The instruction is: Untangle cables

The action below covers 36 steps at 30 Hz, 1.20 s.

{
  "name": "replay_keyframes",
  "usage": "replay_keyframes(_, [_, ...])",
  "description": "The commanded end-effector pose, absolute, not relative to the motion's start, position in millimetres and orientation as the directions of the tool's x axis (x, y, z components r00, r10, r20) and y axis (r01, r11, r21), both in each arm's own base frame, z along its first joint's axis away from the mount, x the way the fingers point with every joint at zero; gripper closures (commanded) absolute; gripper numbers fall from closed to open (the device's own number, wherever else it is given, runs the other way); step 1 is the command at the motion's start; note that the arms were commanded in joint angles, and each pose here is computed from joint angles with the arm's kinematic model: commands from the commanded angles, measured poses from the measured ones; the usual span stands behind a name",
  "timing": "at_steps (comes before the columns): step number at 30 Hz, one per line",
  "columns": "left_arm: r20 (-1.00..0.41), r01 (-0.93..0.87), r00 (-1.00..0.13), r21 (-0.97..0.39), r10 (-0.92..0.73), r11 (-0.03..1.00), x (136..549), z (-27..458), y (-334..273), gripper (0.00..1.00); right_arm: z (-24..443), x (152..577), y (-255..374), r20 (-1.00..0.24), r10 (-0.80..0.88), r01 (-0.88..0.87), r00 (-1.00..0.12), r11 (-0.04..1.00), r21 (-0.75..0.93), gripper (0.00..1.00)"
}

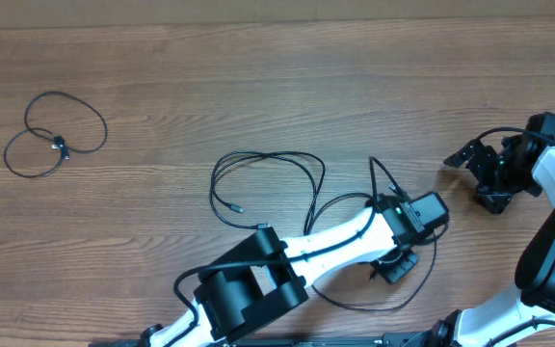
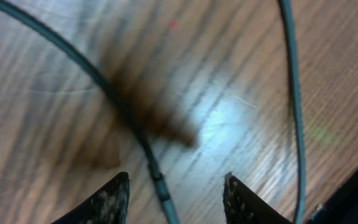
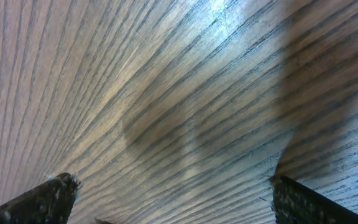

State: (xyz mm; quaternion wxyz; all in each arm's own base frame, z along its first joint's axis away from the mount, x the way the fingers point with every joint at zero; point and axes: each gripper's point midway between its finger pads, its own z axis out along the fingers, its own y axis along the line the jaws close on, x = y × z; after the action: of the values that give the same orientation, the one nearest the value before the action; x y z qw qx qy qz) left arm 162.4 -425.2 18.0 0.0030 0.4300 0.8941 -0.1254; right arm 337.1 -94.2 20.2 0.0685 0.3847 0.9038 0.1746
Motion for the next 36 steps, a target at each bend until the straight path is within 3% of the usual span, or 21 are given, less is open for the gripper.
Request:
replay_keyframes(1, [-0.081,0.779,-0.618,-0.199,0.782,0.594,160.0,1.9,-420.2,0.5,25.7,344.7,-99.2,-0.016,0.718,0.662,-0.696,0.65,0.374,0.0])
replay_keyframes(5, [-0.039,0.769,-0.627,-0.191,0.778,0.61,157.6,-11.8,-414.7,0.59,25.7,344.7,-99.2,-0.016,0.718,0.662,-0.696,0.649,0.374,0.0])
replay_keyframes(9, [-0.01,0.767,-0.627,-0.184,0.779,0.615,156.1,-24.2,-411.0,0.59,25.7,344.7,-99.2,-0.016,0.718,0.662,-0.696,0.649,0.374,0.0])
replay_keyframes(12, [-0.021,0.787,-0.605,-0.167,0.796,0.594,160.7,-23.3,-409.2,0.9,25.7,344.7,-99.2,-0.016,0.718,0.662,-0.696,0.65,0.374,0.0])
replay_keyframes(13, [-0.028,0.798,-0.593,-0.155,0.805,0.582,164.0,-22.1,-408.5,0.95,25.7,344.7,-99.2,-0.016,0.718,0.662,-0.696,0.649,0.374,0.0])
replay_keyframes(18, [-0.027,0.846,-0.524,-0.133,0.851,0.516,174.3,-4.1,-406.0,0.96,25.7,344.7,-99.2,-0.016,0.718,0.662,-0.696,0.65,0.374,0.0])
replay_keyframes(23, [-0.035,0.908,-0.391,-0.178,0.92,0.38,168.1,16.4,-410.9,0.96,25.7,344.7,-99.2,-0.016,0.718,0.662,-0.696,0.649,0.374,0.0])
replay_keyframes(28, [-0.026,0.925,-0.219,-0.325,0.975,0.199,137.5,25.5,-405.1,0.96,25.7,344.7,-99.2,-0.016,0.718,0.662,-0.696,0.649,0.374,0.0])
replay_keyframes(36, [-0.021,0.864,-0.08,-0.5,0.997,0.058,101.4,40.4,-389.8,0.96,25.7,344.7,-99.2,-0.016,0.718,0.662,-0.696,0.649,0.374,0.0])
